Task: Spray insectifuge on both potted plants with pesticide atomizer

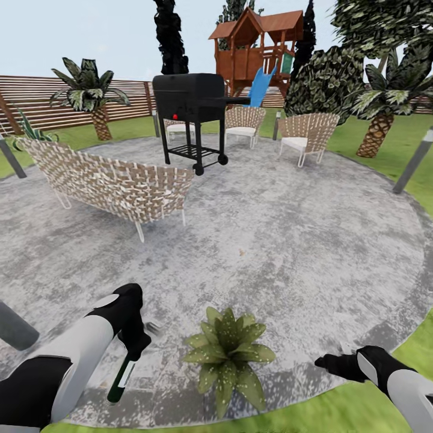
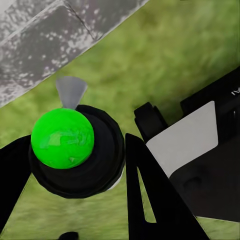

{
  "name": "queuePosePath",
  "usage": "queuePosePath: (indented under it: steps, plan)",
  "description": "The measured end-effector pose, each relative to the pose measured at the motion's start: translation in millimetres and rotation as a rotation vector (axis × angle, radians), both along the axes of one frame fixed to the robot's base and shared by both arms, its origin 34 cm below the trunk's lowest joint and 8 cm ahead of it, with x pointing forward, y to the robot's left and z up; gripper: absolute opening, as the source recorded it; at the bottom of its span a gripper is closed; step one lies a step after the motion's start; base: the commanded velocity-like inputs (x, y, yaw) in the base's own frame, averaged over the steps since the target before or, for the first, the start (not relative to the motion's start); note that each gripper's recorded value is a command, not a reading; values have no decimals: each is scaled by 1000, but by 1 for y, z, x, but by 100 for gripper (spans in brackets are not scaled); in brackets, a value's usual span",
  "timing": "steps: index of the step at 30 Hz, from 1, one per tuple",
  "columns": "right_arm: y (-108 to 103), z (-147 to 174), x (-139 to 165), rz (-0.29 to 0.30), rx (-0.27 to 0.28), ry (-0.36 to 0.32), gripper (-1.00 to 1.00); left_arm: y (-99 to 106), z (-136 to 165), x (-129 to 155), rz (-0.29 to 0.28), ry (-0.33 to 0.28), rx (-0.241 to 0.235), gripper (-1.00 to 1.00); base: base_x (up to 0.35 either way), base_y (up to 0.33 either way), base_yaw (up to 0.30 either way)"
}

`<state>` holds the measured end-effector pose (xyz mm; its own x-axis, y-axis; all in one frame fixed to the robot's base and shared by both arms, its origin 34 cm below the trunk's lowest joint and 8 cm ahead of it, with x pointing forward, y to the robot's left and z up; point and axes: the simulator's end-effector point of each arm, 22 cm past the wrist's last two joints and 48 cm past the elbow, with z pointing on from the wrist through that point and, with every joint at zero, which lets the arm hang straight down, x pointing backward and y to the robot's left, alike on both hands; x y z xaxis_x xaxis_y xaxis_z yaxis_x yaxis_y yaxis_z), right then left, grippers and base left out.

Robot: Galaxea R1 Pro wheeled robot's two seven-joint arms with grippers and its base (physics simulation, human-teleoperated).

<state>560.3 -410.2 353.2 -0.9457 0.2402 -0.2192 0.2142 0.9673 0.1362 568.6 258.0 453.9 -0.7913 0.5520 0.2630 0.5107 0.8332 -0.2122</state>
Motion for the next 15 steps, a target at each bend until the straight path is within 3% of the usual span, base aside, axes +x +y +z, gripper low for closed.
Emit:
queuePosePath:
  steps: [9,15]
  plan:
    - [0,0,0,-1,0,0,100,-4,1,3,-5,-8,-5,-100,0,4,-271]
    - [0,0,0,0,0,0,100,-7,12,23,-8,-70,-10,-100,0,0,-55]
